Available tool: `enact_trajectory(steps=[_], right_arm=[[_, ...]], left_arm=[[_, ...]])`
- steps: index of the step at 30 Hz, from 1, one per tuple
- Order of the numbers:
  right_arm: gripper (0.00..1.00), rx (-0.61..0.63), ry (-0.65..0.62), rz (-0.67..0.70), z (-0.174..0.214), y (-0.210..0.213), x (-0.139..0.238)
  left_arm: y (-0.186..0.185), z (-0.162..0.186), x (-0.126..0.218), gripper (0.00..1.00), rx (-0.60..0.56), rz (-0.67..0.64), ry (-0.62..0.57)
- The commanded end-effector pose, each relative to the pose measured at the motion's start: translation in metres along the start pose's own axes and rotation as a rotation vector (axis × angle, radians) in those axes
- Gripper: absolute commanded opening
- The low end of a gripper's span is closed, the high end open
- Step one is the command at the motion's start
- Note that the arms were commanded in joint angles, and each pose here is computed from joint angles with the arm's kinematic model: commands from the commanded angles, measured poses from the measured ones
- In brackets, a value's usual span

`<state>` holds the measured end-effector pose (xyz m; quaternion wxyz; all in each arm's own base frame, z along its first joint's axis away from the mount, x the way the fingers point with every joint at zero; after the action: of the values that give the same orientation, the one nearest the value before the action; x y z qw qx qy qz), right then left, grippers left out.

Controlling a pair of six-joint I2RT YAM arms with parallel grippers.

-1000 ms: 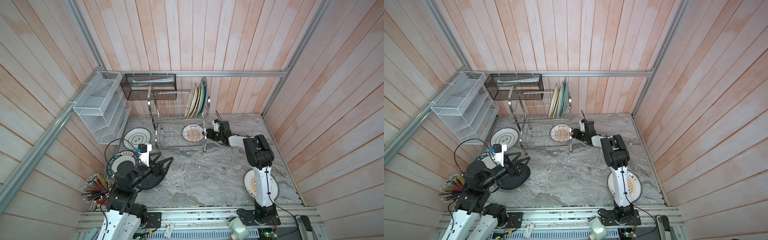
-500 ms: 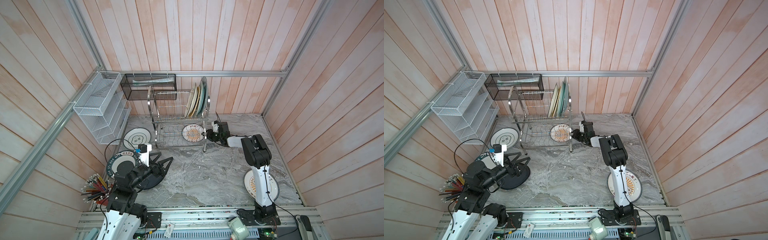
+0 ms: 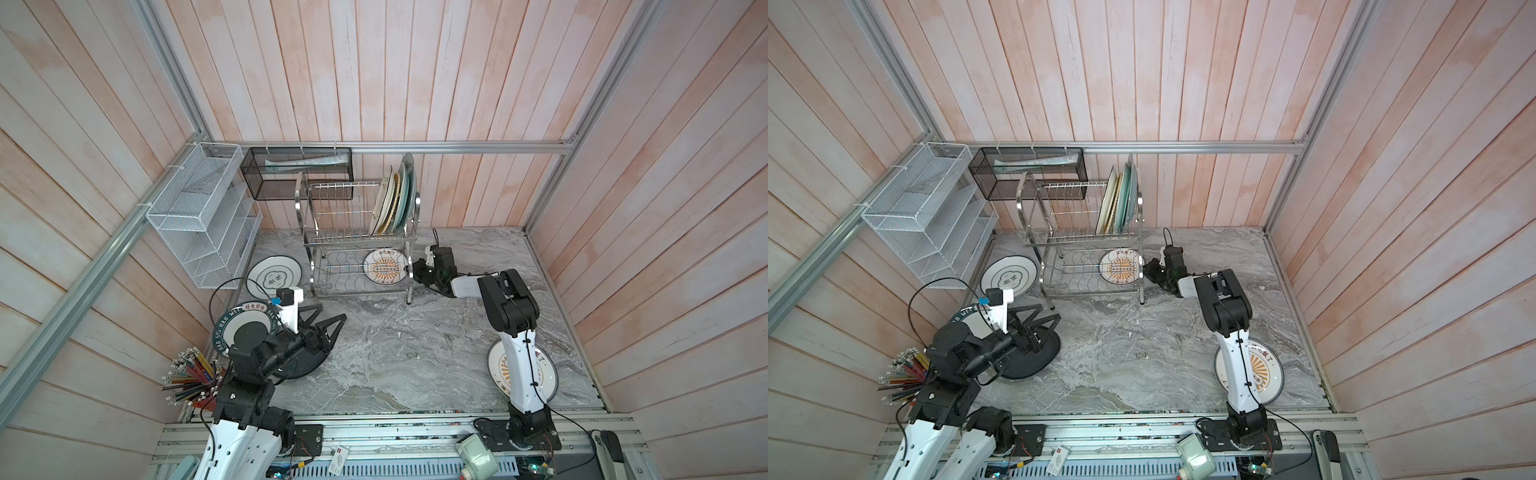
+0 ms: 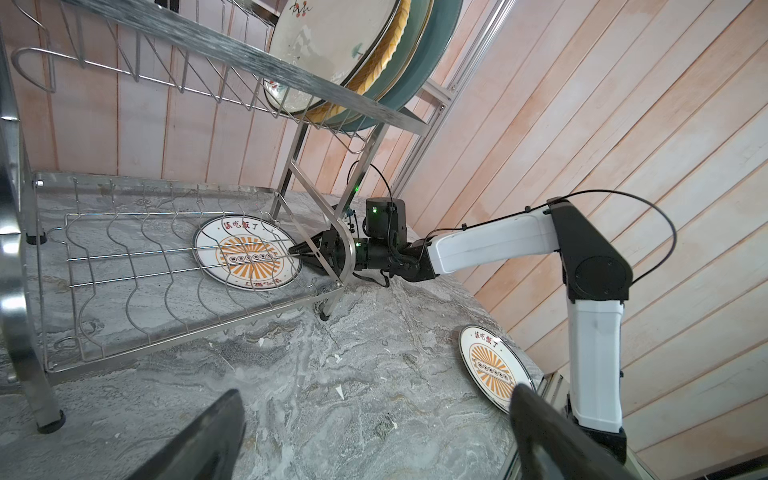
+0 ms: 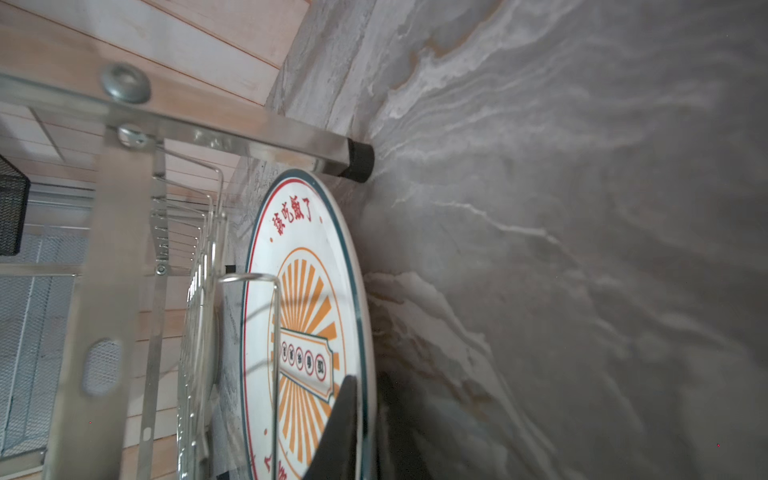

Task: Load the plates into the dish rack
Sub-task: 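Grasp the rim of the sunburst plate in the lower rack with the right gripper, then pull the sunburst plate out of the lower rack with the right gripper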

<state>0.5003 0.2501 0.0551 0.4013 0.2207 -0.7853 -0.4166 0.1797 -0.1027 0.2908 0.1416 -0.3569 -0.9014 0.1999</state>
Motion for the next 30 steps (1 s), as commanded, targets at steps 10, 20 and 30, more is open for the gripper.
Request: enact_trajectory(steps=[10,20,30], right_arm=[[0.00,0.012,-0.121,0.044,-0.016,-0.011,0.071],[0.00,-0.060,-0.240,0.191,-0.020,-0.053,0.185],[0.00,-0.046,-0.377,0.257,-0.009,0.002,0.283]], left_arm=[[0.004,0.002,0.001,1.00,0.001,-0.020,-0.010],[0.006,0.001,0.002,1.00,0.007,-0.035,-0.024],[0.005,0.004,0.001,1.00,0.011,-0.016,-0.056]])
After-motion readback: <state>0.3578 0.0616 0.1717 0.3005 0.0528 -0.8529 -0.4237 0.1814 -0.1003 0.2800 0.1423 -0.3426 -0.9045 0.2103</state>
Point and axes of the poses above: each gripper's point midway between its finger pads, its own x axis back along the fingers, its own y axis along the line the jaws close on, z = x × y, the point moved 5 cm from there along x, back along the fingers, and after that the axes turned 1 degree about x, right-handed, at the moved point
